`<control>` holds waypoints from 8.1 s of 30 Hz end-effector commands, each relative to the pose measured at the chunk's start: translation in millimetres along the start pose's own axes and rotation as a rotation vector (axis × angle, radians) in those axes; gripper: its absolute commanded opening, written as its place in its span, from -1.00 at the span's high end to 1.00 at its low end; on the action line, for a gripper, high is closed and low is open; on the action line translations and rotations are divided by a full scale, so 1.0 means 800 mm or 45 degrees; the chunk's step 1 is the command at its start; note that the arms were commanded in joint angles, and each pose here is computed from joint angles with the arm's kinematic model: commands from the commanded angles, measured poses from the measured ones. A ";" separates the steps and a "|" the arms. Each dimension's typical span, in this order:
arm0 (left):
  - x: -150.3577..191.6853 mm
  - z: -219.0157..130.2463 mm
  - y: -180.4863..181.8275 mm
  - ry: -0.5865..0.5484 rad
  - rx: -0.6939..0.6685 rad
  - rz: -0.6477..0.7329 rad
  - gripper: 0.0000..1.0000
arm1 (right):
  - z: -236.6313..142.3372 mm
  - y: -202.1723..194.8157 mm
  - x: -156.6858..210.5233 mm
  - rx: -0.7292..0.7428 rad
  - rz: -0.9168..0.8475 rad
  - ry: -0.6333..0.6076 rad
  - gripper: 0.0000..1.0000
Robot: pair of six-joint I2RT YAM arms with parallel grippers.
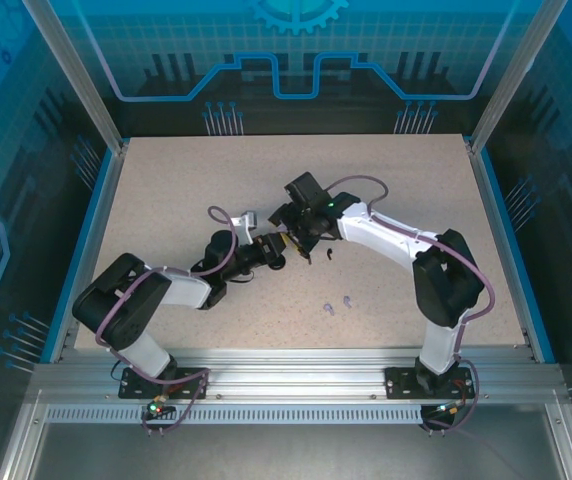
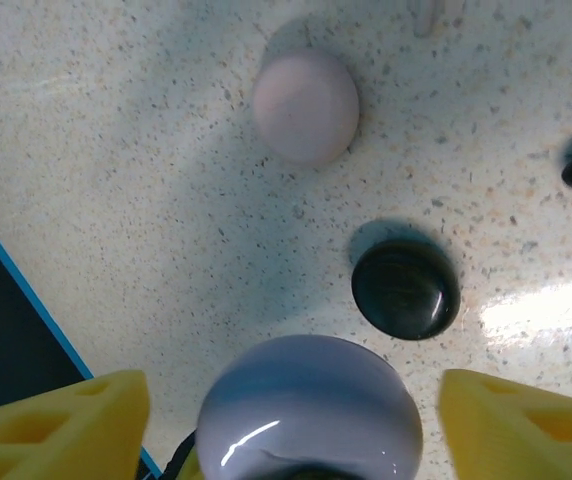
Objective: Insert the wireless bluetooth earbuds into the charging case
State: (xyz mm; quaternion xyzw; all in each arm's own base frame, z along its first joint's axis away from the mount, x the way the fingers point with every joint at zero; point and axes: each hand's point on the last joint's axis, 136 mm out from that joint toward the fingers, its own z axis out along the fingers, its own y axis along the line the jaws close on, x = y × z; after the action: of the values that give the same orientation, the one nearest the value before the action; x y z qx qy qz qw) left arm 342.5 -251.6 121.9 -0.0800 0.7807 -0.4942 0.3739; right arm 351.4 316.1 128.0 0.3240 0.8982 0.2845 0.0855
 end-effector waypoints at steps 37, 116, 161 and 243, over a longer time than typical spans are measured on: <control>0.000 -0.047 -0.136 0.574 0.405 0.317 1.00 | -0.113 -0.022 0.015 -0.731 -1.160 -0.012 -0.52; 0.004 -0.050 -0.146 0.546 0.451 0.297 1.00 | -0.119 -0.007 0.020 -0.784 -1.072 0.002 0.23; -0.019 -0.028 -0.080 0.842 0.184 0.414 -0.87 | -0.097 -0.027 -0.074 -0.024 -1.925 -0.134 1.00; -0.073 -0.001 -0.060 0.534 0.148 0.421 1.00 | -0.177 0.011 -0.059 -0.248 -1.674 -0.281 -0.24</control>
State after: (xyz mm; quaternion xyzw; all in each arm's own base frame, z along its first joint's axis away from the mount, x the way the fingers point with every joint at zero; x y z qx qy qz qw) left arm 356.4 -252.5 165.7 0.1809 0.8273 -0.4882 0.2110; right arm 350.6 236.6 244.9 -0.3065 0.8567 0.2021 0.3625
